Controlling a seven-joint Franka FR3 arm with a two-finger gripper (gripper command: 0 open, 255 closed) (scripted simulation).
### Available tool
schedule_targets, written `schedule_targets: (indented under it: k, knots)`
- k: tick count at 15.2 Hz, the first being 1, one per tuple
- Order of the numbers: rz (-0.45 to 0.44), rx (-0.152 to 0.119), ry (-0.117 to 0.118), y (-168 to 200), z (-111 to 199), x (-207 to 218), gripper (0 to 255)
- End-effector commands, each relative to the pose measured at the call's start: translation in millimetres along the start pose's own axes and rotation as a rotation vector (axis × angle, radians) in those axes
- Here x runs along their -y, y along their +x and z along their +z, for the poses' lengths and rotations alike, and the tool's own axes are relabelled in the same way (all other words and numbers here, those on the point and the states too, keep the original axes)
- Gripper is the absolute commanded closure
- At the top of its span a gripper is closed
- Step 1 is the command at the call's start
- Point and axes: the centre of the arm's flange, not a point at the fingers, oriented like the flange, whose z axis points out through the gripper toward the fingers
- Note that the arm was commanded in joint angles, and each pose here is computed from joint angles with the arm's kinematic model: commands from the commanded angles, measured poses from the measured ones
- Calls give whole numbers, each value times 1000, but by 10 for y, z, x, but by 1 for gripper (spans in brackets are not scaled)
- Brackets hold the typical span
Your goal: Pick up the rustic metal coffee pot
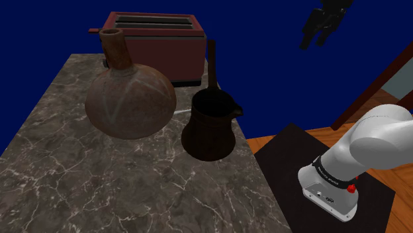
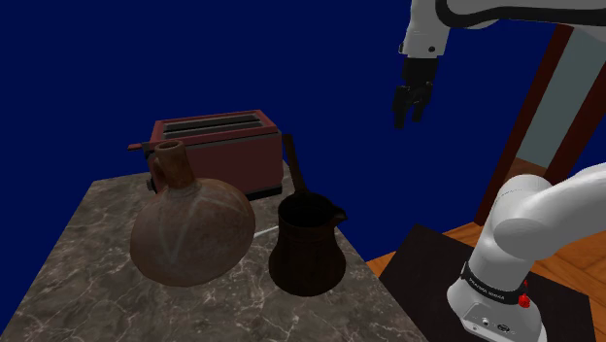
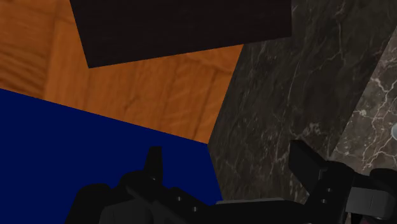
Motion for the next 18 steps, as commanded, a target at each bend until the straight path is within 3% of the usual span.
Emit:
schedule_targets:
  k: [1, 18]
  knots:
    - [0, 0, 0, 0, 0, 0, 0]
    - [384, -18, 72, 343, 482, 2039, 0]
